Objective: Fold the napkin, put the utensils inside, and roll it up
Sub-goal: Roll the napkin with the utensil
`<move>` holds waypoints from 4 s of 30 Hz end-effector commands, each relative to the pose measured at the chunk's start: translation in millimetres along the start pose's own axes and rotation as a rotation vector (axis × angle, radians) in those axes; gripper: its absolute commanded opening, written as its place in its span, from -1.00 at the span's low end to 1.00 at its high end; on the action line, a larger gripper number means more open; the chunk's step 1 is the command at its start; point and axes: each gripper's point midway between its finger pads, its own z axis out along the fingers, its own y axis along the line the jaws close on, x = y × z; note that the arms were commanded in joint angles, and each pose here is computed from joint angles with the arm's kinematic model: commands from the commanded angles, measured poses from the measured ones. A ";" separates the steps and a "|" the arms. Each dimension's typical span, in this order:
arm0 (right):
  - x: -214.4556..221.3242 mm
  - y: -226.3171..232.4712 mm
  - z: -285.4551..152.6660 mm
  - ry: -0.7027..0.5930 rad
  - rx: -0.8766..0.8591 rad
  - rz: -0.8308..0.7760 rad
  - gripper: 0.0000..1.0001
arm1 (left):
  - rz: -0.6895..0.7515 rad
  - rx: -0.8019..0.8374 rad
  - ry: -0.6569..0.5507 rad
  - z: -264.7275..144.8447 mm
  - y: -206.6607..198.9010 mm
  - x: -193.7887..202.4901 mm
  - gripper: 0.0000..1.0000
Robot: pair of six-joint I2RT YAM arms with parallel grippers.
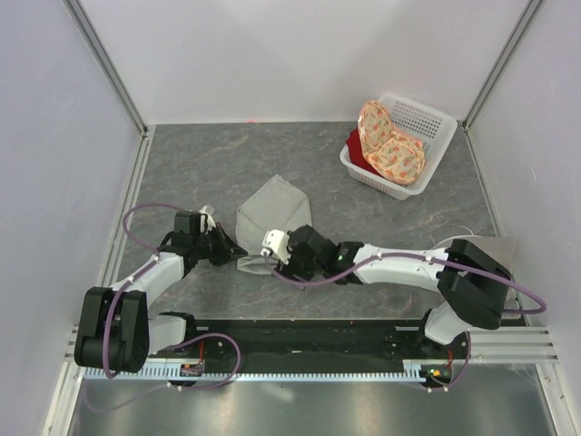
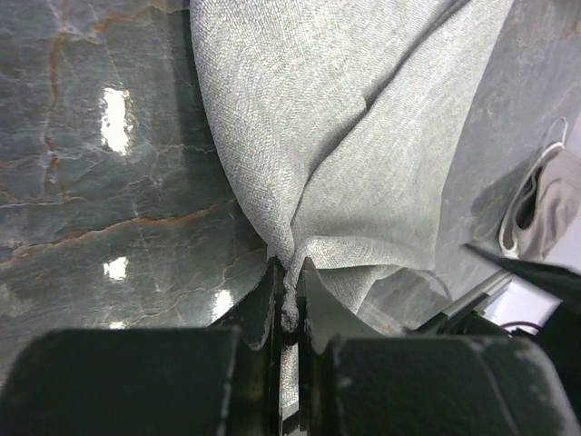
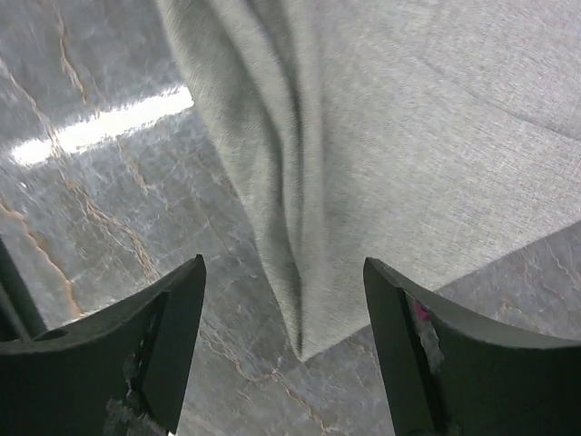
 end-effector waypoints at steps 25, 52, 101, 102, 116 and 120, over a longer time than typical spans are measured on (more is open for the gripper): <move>32.8 8.2 53.3 0.078 0.138 -0.334 -0.48 | -0.037 0.081 0.027 0.2 -13.9 -8.9 -0.95; 14.5 41.1 23.7 0.323 -0.663 0.470 -1.00 | 0.096 -0.132 -0.242 -40.8 12.6 -12.9 0.62; 56.9 22.6 49.1 0.392 -0.715 0.765 -1.00 | -0.023 0.173 -0.170 -6.2 -52.9 8.3 0.77; 57.7 22.9 49.5 0.394 -0.715 0.766 -1.00 | -0.016 0.162 -0.185 -5.9 -49.3 4.8 0.77; 54.7 26.2 55.9 0.400 -0.757 0.845 -1.00 | 0.268 0.040 -0.292 -15.0 -27.0 -15.2 0.75; 55.8 25.3 58.2 0.396 -0.784 0.877 -1.00 | 0.285 0.007 -0.340 -23.3 -18.0 -16.5 0.73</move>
